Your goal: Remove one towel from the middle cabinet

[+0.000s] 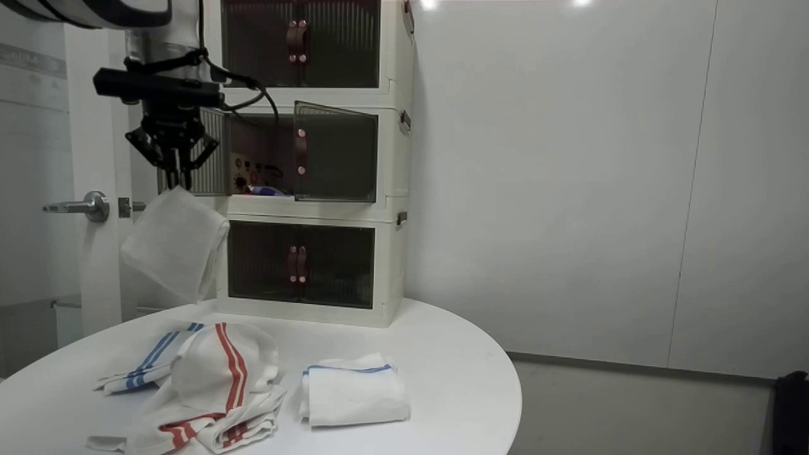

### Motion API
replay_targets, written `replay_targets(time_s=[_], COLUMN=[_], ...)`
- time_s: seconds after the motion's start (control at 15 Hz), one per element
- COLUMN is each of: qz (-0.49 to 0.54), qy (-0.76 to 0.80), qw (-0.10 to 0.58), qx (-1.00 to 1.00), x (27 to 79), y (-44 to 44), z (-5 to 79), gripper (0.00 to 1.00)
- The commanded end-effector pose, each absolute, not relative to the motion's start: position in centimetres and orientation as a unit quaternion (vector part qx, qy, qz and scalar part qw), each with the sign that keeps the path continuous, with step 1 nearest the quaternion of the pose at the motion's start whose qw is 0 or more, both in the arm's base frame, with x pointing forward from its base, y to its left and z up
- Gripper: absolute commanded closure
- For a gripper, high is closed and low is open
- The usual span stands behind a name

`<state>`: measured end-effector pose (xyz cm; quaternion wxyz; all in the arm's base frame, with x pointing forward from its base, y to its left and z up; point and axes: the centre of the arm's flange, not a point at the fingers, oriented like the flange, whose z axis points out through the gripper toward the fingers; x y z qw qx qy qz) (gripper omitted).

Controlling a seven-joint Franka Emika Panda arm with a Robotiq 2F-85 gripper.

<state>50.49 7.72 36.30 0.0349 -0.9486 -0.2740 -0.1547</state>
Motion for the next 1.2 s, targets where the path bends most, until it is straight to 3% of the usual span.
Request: replay_targets(time_s=[0.0, 0.53, 1.13], qz=[-0.101, -0.001, 0.062], qy=[-0.296, -0.329, -0.347], qw=[0.067, 0.119, 0.116], qx=[-0.948, -0.937, -0.929], x=[50.0, 50.2, 57.1], y=[8.6, 10.7, 11.0], z=[33.0, 26.0, 18.3], gripper=[0.92, 0.92, 0.92])
